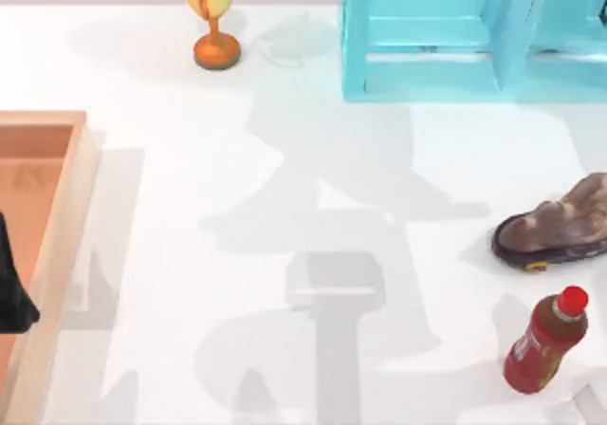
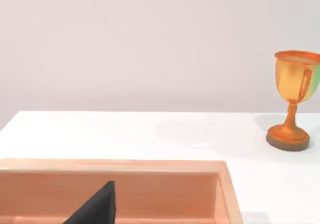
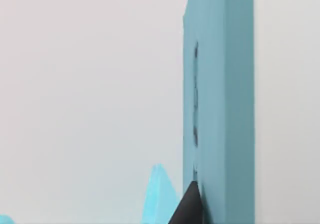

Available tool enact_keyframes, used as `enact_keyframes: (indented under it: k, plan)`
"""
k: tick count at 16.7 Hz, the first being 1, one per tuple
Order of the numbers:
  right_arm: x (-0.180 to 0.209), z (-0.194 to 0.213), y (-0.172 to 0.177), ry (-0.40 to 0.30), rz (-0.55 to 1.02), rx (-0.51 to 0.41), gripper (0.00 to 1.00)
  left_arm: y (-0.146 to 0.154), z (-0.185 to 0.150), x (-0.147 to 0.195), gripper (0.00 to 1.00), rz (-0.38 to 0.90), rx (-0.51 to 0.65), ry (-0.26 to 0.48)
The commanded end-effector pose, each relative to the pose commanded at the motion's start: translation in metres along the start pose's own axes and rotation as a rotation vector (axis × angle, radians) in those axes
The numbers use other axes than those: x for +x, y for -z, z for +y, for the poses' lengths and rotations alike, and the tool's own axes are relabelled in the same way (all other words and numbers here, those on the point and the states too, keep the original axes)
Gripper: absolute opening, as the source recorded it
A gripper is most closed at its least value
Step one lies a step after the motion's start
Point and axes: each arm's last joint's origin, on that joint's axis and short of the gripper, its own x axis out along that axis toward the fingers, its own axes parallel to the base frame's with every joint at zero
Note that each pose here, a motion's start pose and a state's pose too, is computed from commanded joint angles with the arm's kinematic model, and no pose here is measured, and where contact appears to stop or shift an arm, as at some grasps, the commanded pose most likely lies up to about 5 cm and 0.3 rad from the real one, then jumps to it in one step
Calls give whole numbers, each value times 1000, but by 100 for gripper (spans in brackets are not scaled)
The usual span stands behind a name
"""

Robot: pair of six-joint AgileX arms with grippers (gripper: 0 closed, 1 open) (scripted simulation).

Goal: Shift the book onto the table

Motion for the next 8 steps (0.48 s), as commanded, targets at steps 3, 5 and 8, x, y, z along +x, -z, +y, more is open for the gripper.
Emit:
enact_keyframes:
  k: [3,5,8]
  plan:
    - [-40,5,-6,18,43,6,0,0,0,0,100,0,0,0]
    - [-57,4,-2,33,80,11,0,0,0,0,100,0,0,0]
    - [-64,3,0,39,96,14,0,0,0,0,100,0,0,0]
